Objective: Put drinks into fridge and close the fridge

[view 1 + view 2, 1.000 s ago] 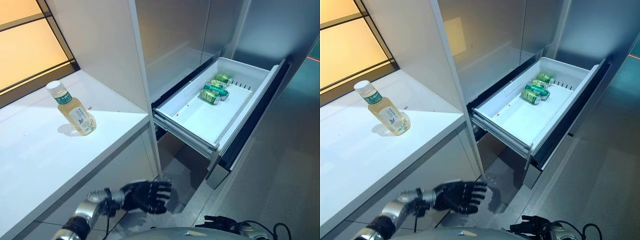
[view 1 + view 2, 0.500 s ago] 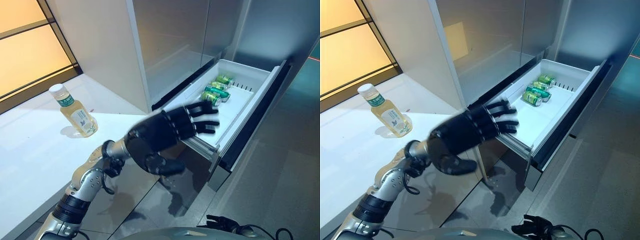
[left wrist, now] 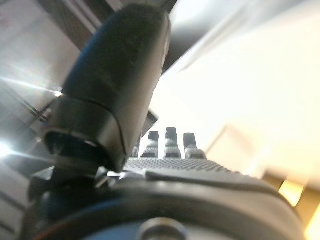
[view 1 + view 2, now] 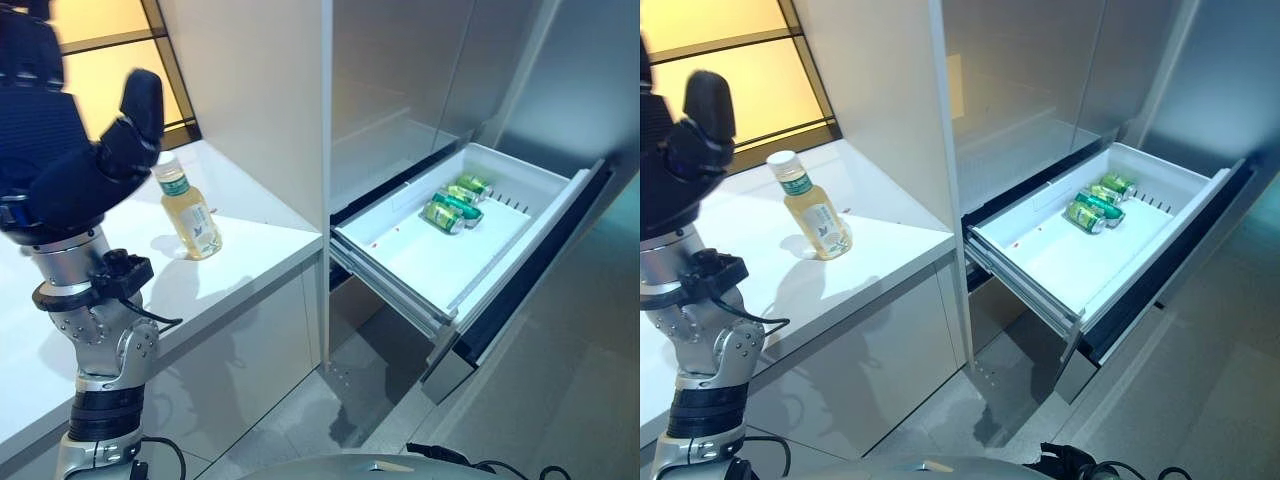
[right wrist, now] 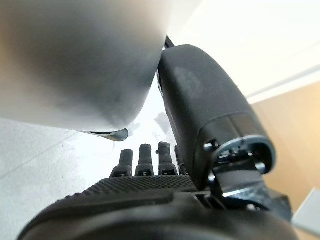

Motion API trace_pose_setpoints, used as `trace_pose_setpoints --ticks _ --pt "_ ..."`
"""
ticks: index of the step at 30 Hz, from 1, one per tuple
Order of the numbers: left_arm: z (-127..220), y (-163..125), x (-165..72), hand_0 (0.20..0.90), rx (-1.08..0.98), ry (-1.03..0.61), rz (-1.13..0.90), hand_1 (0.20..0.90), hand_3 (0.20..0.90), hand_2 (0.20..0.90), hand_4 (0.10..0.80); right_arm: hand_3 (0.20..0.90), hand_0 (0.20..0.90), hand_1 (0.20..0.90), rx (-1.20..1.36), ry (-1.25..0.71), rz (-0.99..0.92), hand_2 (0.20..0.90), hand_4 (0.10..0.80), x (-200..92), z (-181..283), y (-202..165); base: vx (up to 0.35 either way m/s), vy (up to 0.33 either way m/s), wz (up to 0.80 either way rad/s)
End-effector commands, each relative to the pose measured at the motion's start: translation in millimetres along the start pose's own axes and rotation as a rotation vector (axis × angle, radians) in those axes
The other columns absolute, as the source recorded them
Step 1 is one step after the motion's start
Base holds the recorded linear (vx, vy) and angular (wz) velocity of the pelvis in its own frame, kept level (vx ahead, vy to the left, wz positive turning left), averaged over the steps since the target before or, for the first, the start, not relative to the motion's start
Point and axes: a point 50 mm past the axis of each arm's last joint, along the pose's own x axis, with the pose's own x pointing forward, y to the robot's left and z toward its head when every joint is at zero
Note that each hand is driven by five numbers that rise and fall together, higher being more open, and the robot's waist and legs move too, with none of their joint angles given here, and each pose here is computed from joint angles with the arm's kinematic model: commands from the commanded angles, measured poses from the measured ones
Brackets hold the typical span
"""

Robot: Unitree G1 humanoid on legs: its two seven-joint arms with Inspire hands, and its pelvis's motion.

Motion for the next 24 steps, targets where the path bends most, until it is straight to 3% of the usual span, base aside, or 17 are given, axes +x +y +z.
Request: trace_pose_setpoints --ticks 1,8,24 --pt "1.3 -3.1 33.5 0.9 0.094 -0.052 -0.007 0.9 0.9 0.9 0.8 0.9 0.9 0.9 -0.077 0.045 0.062 0.9 0.8 3.9 -1.4 16.5 0.015 0.007 0.11" --pt "-28.1 26.3 34.3 0.9 0.317 0.147 0.128 0.9 0.9 0.9 0.8 0.9 0.9 0.9 -0.111 0.046 0.064 0.9 0.8 3.9 9.7 12.6 0.003 0.013 0.06" --pt "-68.6 45.2 -13.0 0.9 0.282 0.532 0.119 0.9 0.9 0.9 0.8 0.9 0.9 0.9 -0.094 0.073 0.042 0.9 0.8 0.8 3.0 0.9 0.004 0.005 0.02"
